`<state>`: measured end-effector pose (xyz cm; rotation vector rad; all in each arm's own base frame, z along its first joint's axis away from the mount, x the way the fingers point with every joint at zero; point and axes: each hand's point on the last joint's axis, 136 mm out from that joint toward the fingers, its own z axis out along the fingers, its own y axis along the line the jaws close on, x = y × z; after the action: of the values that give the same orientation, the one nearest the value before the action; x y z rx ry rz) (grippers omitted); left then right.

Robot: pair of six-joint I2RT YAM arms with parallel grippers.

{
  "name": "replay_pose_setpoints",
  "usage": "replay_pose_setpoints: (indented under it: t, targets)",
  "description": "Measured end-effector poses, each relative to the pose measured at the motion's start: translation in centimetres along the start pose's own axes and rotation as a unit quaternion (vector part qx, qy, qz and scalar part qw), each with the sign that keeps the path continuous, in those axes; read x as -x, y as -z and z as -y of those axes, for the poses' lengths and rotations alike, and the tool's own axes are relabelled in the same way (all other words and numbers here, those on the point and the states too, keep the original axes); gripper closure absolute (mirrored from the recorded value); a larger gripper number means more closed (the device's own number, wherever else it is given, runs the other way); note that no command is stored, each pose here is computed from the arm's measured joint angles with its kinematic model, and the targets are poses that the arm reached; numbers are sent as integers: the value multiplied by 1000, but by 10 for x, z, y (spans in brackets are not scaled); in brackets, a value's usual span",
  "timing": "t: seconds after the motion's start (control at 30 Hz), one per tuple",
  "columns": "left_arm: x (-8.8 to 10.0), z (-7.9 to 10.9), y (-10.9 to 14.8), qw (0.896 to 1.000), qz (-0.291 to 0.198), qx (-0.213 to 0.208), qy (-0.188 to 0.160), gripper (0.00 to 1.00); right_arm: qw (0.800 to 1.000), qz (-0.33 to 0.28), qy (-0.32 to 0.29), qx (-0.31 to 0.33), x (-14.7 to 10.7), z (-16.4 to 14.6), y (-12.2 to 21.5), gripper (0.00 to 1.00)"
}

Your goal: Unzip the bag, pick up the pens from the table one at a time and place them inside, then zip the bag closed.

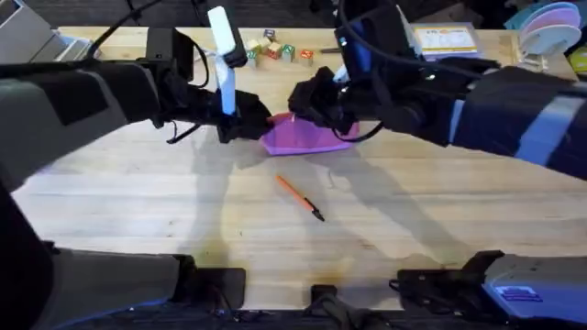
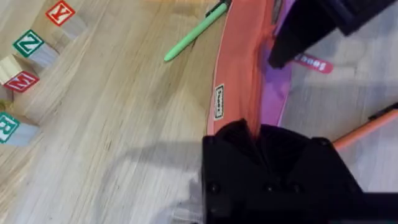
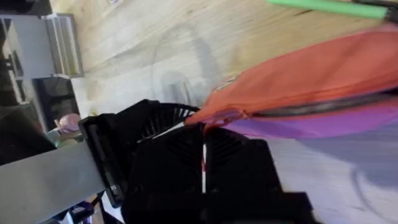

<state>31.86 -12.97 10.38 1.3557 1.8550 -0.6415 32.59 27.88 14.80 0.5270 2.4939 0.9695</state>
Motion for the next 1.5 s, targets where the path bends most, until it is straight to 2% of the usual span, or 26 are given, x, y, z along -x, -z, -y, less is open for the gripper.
replay_pose_setpoints:
  t: [0.4,0.57,1.0,1.1,1.13,1.4,1.47,1.5]
  targets:
    - [0,0,0,1000,1,-1,0,957,998,-21,40,54,-35,-35,-18,971]
    - [1,0,0,1000,2,-1,0,957,996,-10,46,75,-35,-47,-18,971]
    - [0,0,0,1000,1,-1,1,958,995,-4,63,79,-42,-52,-20,971]
    - [1,1,0,1000,3,-2,1,958,992,-3,85,93,-43,-59,-18,685]
    - [1,0,1,1000,4,-1,1,958,992,-4,86,91,-42,-58,-17,632]
    - [1,0,0,1000,3,-1,0,958,989,-5,121,86,-34,-54,0,490]
    - [1,0,0,1000,3,-2,0,958,988,-1,134,83,-31,-53,9,358]
    - [1,0,0,1000,3,-2,0,958,986,3,152,68,-26,-46,22,207]
